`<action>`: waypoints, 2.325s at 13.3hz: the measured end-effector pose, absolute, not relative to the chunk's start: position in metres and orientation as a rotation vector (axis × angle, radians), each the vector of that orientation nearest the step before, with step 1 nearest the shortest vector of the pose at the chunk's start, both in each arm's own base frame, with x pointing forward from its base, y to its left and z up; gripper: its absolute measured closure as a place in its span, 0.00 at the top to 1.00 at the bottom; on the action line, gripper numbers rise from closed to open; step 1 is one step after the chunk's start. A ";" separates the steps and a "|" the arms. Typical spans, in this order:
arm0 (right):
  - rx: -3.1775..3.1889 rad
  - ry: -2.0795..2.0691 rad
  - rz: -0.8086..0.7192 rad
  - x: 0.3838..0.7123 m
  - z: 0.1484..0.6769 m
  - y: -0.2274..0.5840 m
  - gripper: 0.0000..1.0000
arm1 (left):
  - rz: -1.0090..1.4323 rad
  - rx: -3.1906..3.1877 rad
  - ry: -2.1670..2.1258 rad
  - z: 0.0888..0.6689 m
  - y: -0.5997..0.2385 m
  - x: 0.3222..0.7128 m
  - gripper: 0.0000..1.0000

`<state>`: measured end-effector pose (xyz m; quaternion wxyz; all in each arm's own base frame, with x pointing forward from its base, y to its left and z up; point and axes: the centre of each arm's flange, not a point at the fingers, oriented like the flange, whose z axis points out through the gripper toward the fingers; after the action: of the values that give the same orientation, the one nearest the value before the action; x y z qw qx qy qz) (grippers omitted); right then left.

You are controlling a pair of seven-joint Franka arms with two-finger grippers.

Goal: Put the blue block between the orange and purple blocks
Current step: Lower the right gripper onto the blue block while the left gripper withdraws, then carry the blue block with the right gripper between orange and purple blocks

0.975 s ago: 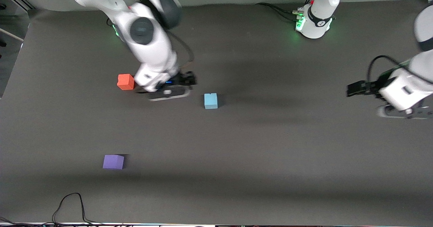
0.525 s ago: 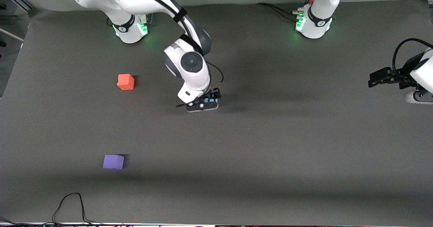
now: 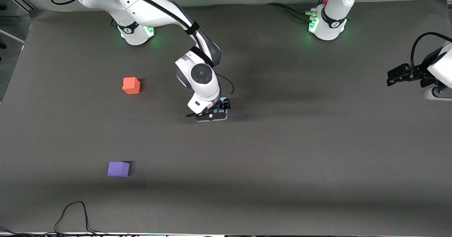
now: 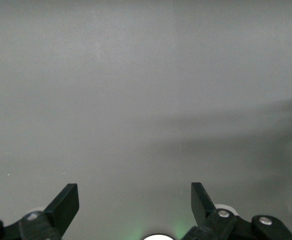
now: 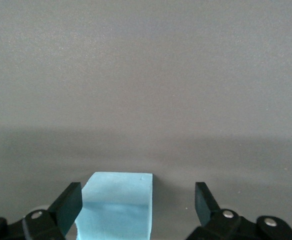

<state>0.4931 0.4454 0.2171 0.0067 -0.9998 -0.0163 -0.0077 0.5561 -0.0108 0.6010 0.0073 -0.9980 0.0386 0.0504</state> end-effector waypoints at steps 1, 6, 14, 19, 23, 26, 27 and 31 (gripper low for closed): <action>-3.124 -0.050 -0.023 0.488 0.217 0.451 1.00 | 0.156 -3.121 0.124 0.601 -0.011 0.555 1.00; -3.130 -0.061 -0.009 0.471 0.208 0.460 1.00 | 0.115 -3.122 0.123 0.597 -0.009 0.557 1.00; -3.117 -0.044 -0.044 0.467 0.206 0.446 0.59 | 0.102 -3.124 0.136 0.599 -0.014 0.556 1.00; -3.193 -0.037 0.015 0.529 0.345 0.338 0.59 | 0.102 -3.123 0.152 0.599 -0.019 0.556 1.00; -3.182 0.107 -0.008 0.562 0.409 0.208 0.59 | 0.104 -3.123 0.152 0.599 -0.019 0.555 1.00; -3.205 0.048 -0.045 0.562 0.353 0.114 0.59 | 0.107 -3.123 0.147 0.599 -0.017 0.555 1.00; -3.214 0.041 -0.064 0.553 0.324 0.090 0.59 | 0.107 -3.124 0.145 0.599 -0.016 0.555 1.00; -3.231 0.056 -0.041 0.532 0.255 0.071 0.59 | 0.128 -3.123 0.150 0.597 -0.018 0.554 1.00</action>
<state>0.5323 0.0712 0.2547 -0.0449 -0.9988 0.0173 -0.0127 0.5539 -0.0180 0.5975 0.0064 -0.9980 0.0478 0.0409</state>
